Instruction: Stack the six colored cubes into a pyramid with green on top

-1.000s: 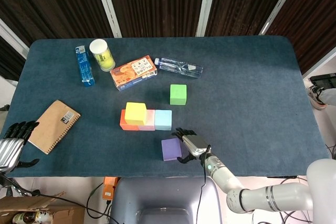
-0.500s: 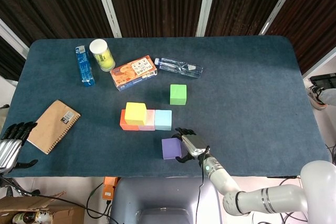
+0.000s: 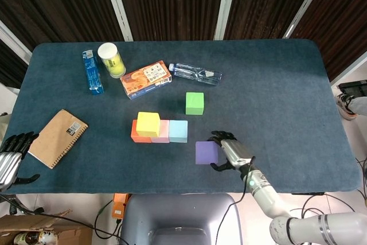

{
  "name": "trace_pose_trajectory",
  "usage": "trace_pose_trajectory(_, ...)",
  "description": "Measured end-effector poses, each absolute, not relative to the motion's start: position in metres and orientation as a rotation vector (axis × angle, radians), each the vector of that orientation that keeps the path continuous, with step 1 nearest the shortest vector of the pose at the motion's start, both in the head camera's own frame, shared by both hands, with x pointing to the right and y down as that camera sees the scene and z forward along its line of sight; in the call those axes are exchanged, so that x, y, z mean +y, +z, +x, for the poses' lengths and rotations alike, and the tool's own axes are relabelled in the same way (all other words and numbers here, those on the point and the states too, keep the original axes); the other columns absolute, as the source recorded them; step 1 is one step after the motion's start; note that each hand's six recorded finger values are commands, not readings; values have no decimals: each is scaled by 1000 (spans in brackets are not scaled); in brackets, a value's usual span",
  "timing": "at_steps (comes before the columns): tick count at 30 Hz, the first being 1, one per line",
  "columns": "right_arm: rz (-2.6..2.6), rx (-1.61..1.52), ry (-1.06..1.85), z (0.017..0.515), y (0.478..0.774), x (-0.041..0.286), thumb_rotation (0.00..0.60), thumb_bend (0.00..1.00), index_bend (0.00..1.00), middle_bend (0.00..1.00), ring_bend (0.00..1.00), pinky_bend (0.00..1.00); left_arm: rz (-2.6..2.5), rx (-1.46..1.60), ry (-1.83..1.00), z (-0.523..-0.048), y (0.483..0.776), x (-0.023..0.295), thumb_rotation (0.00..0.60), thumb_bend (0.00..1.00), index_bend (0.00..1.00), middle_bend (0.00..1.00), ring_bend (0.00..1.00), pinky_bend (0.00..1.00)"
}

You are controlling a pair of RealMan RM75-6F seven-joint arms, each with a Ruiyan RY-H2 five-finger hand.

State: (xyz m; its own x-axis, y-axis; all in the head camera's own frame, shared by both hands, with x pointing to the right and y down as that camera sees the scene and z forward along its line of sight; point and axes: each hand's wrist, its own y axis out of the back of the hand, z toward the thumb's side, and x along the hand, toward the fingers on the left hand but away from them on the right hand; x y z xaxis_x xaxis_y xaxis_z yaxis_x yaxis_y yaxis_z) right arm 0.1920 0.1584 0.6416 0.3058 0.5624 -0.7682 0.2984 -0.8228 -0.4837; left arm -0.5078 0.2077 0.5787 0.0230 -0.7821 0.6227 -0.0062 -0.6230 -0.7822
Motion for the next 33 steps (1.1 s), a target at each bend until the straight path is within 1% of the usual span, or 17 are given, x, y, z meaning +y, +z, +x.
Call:
trace_pose_trajectory(4,-2308,-909,1542,216,632,138,600,249,545,81,0,0,-1713,813,-1660,-510,581,207,600,130,94,43,0,50)
trace_pose_trajectory(9,-2319,-1017,1573,224,636,112,600,250,542,81,0,0,-1709,817,-1667,-514,584,207,600,131,94,42,0,50)
trace_pose_trajectory(12,-2318,-1045,1590,220,641,95,600,250,539,81,0,0,-1707,826,-1671,-516,583,206,600,131,94,42,0,50)
trace_pose_trajectory(17,-2306,-1003,1601,191,649,70,600,250,525,81,0,0,-1710,841,-1679,-520,584,207,600,132,94,42,0,50)
trace_pose_trajectory(22,-2286,-934,1624,162,658,61,600,250,501,81,0,0,-1706,844,-1685,-524,583,208,600,133,94,43,0,50)
trace_pose_trajectory(33,-2369,-897,1637,134,664,63,600,250,501,81,0,0,-1703,845,-1689,-522,584,206,600,133,94,43,0,50)
